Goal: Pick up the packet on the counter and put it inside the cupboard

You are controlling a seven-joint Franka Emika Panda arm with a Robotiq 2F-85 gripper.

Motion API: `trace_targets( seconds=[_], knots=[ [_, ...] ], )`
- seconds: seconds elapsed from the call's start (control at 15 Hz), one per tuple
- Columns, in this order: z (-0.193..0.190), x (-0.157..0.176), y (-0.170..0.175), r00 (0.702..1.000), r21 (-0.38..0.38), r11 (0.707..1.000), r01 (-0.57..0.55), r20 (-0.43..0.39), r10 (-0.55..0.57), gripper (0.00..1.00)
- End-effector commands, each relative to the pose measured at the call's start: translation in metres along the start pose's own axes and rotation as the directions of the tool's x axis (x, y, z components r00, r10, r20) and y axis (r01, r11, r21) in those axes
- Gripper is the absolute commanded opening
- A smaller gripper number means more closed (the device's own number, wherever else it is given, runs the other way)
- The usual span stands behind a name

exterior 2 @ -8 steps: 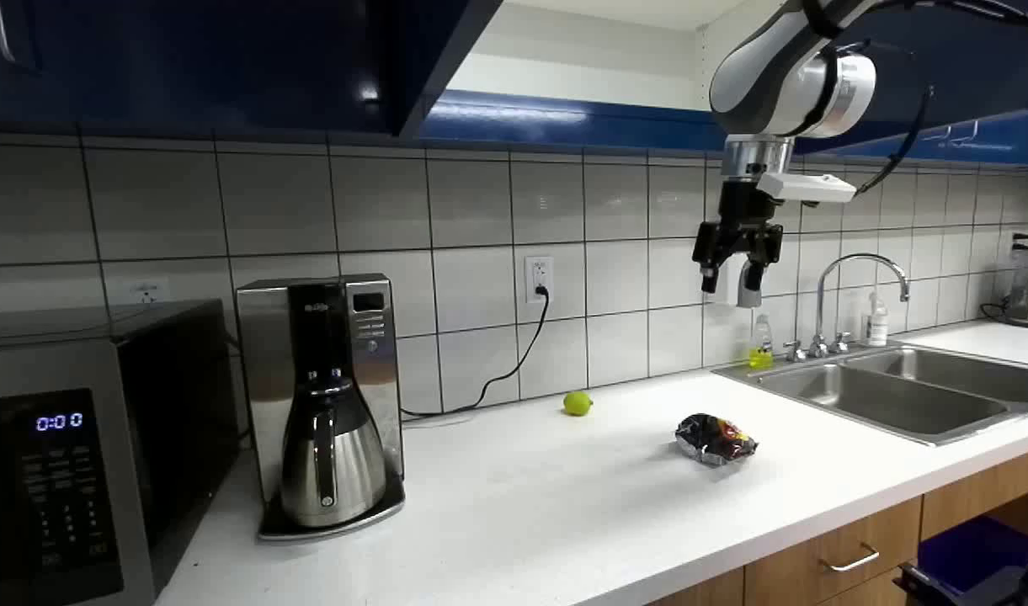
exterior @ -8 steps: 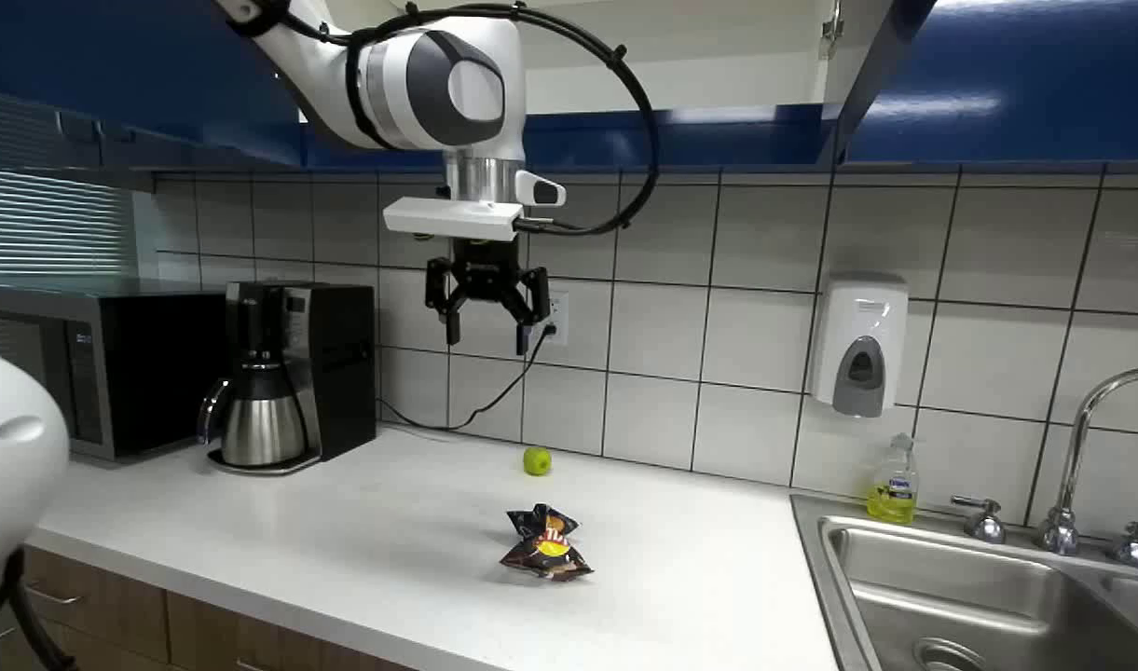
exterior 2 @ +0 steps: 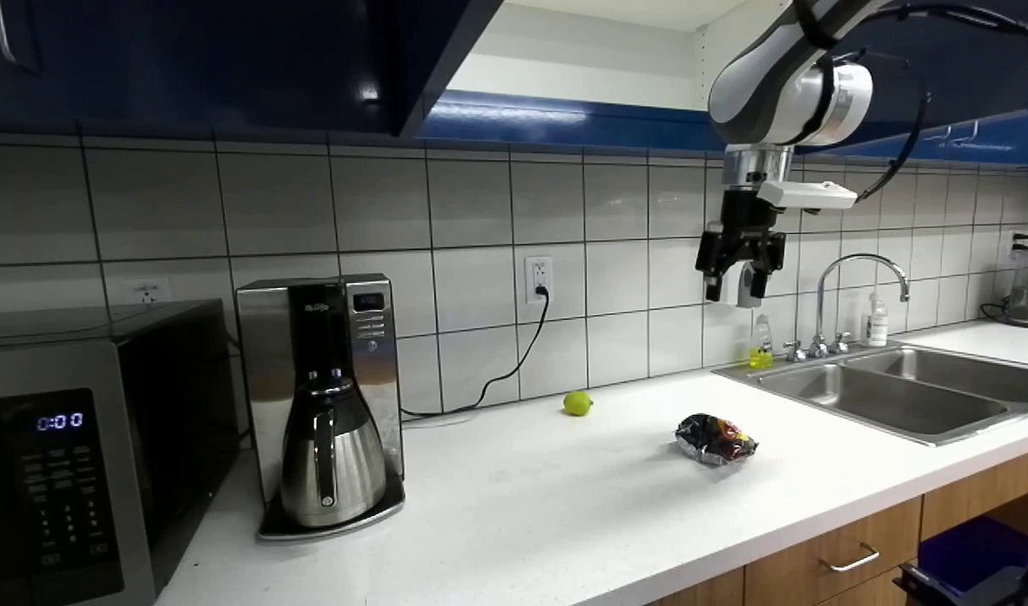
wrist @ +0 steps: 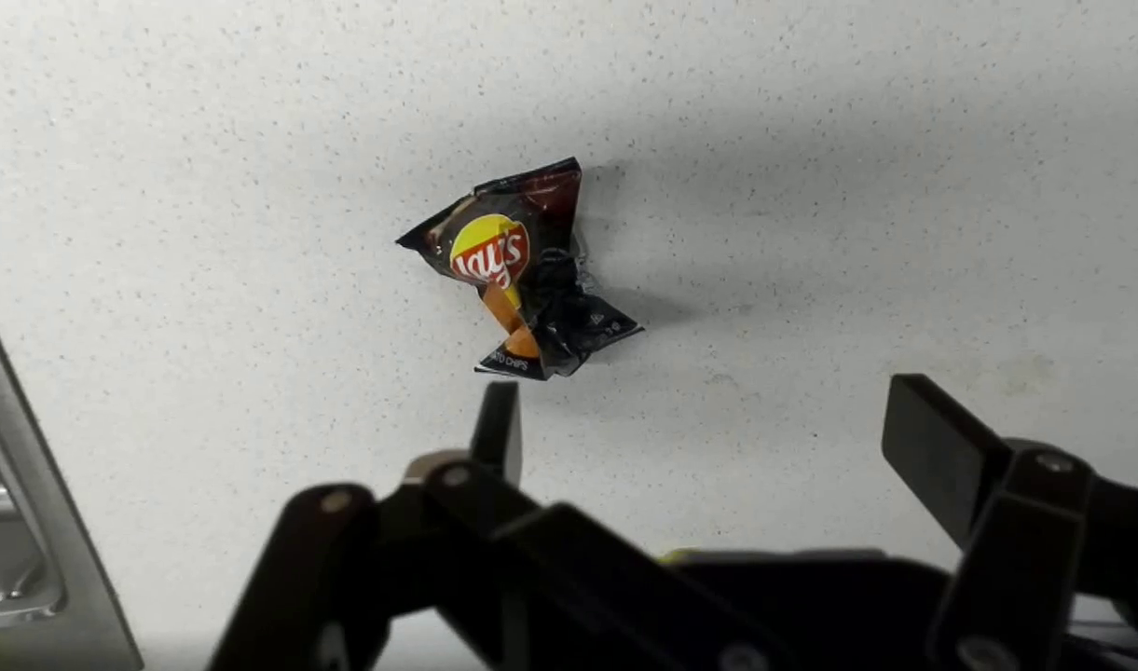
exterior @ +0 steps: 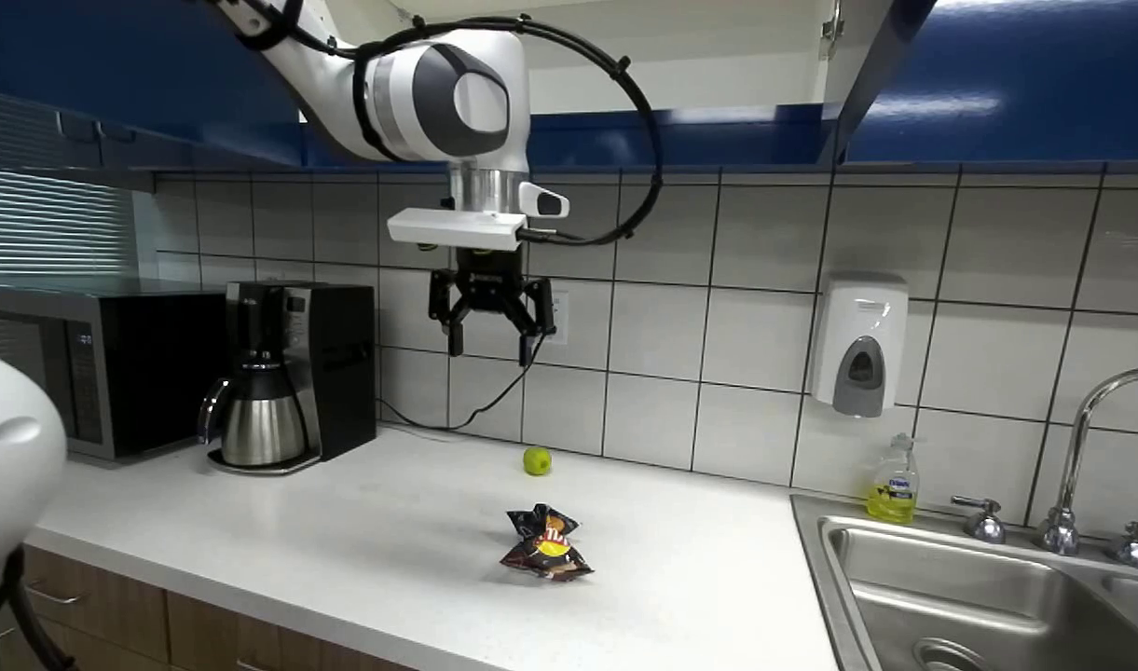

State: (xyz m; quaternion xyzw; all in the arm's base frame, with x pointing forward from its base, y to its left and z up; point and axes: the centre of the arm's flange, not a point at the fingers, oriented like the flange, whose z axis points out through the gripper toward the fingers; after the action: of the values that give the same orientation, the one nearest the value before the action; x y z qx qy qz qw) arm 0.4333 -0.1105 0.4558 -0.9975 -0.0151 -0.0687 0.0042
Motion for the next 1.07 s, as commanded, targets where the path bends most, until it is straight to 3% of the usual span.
trace_targets(
  seconds=[0.0,0.4,1.0],
  knots=[
    [0.026,0.007,0.017,0.996,-0.059,0.997,-0.042,0.076,0.046,1.0],
    [0.084,0.014,0.047,0.986,-0.087,0.995,-0.056,0.151,0.069,1.0],
    [0.167,0.055,0.063,0.994,-0.06,0.998,0.003,0.11,0.003,1.0]
  ],
)
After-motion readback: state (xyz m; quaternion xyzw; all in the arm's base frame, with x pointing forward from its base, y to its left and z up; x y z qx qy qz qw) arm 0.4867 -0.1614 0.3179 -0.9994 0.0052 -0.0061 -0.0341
